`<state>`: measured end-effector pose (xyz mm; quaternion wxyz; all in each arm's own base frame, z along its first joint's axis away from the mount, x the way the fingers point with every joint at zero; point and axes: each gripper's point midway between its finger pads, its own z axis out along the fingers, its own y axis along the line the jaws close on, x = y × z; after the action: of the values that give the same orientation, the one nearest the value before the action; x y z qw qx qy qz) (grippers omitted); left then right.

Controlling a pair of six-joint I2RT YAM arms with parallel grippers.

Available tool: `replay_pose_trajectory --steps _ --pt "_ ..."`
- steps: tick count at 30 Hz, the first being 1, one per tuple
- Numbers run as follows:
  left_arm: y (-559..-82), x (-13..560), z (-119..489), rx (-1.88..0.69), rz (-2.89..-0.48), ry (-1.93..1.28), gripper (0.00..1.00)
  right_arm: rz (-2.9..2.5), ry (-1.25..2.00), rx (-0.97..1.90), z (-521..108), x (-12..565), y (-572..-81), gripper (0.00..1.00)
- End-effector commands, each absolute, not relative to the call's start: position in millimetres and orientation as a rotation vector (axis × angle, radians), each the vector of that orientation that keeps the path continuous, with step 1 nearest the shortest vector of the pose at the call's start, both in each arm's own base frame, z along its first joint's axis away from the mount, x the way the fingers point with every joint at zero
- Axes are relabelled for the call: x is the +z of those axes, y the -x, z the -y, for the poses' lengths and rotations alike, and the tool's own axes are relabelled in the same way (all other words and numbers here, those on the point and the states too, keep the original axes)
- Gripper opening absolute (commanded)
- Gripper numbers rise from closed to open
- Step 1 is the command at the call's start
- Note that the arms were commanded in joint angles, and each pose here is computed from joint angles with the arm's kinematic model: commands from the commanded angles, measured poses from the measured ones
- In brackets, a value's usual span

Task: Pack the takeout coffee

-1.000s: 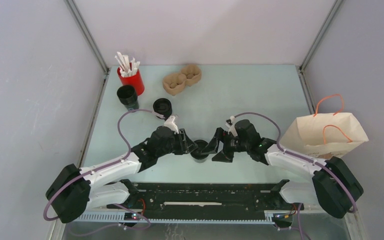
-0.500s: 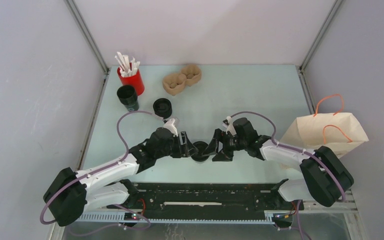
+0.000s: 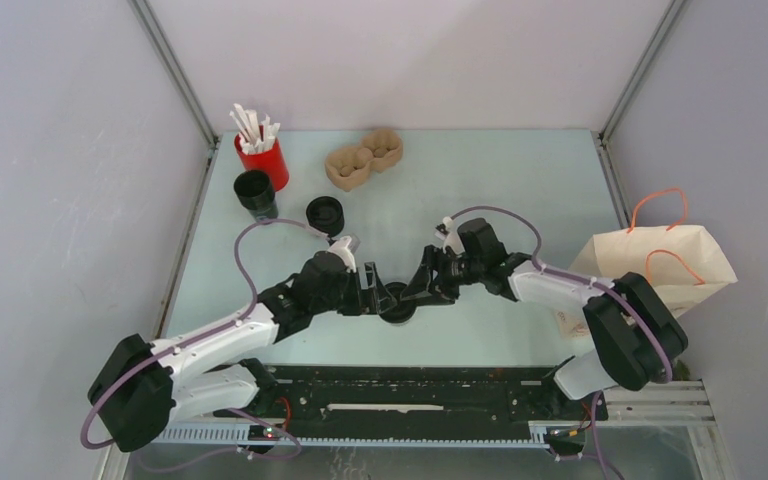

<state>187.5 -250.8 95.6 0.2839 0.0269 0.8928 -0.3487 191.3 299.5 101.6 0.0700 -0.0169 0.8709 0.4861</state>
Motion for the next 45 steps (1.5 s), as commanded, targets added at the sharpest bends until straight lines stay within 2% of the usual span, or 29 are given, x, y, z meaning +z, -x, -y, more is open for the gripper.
replay_pose_trajectory --steps 1,6,11,18,23,31,37,45 --pt "-192 96 247 -0.881 -2.403 -0.104 0.83 -2.594 0.19 1.472 -309 115 -206 0.62" --pt "-196 104 244 -0.877 -2.383 -0.106 0.88 -2.625 0.273 1.458 -312 113 -216 0.61" --pt "-199 104 240 -0.873 -2.389 -0.099 0.85 -2.659 0.339 1.448 -312 114 -226 0.64" --pt "-198 92 235 -0.865 -2.421 -0.092 0.78 -2.689 0.263 1.283 -293 125 -232 0.84" --pt "-197 85 236 -0.862 -2.444 -0.096 0.76 -2.682 0.105 1.293 -280 139 -215 0.87" --pt "-196 81 235 -0.862 -2.446 -0.085 0.72 -2.541 -0.272 1.636 -300 166 -180 0.82" --pt "-193 75 233 -0.857 -2.461 -0.079 0.64 -2.548 -0.34 1.672 -320 152 -181 0.79" --pt "-190 73 232 -0.861 -2.457 -0.074 0.58 -2.543 -0.362 1.648 -328 132 -193 0.6"
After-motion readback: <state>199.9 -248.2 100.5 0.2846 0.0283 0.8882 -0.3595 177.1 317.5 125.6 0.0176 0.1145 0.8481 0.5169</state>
